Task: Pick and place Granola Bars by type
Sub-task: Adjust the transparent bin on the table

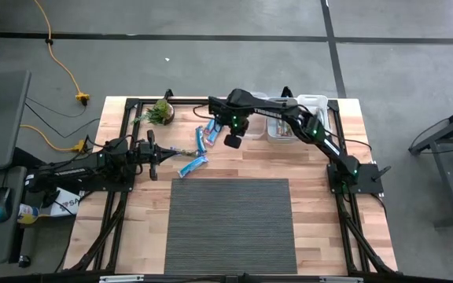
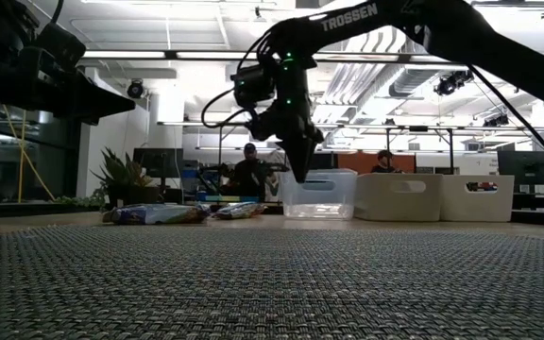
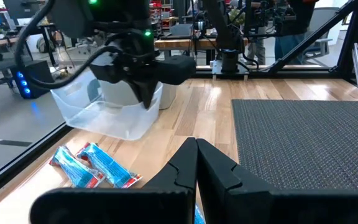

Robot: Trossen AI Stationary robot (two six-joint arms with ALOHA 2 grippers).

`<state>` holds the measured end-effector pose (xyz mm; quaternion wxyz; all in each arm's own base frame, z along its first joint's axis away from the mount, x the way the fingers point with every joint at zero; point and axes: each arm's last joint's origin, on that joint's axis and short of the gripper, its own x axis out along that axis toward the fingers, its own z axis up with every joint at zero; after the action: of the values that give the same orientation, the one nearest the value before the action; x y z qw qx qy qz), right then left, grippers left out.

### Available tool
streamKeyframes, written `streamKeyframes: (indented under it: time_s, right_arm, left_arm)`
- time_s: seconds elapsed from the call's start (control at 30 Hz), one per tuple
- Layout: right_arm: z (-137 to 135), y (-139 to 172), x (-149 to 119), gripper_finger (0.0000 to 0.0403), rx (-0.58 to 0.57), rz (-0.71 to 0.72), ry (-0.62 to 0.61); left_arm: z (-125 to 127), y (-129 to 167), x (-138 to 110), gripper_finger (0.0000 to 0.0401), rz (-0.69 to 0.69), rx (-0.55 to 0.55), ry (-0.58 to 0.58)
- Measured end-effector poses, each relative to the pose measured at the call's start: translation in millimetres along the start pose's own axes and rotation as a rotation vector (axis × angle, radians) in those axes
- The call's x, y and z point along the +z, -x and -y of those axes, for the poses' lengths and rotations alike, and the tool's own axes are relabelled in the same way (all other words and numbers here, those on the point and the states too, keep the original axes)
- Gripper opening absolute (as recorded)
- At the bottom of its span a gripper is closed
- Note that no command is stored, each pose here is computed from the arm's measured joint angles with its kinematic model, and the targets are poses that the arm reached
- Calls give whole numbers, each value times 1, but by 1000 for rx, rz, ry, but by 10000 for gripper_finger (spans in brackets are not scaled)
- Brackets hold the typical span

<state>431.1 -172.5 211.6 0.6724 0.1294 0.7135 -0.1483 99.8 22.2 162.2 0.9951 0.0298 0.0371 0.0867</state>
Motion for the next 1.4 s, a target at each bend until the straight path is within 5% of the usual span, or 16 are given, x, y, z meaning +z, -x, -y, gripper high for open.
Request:
streamKeyframes:
  time_s: [0.4, 1.4]
  right_arm:
    - [-44, 2, -4, 0, 30, -16, 56]
    - [-41, 5, -10, 18, -35, -49, 40]
  left_arm:
    - [0, 0, 0, 1, 0, 0, 0]
    - [0, 0, 0, 1, 0, 0, 0]
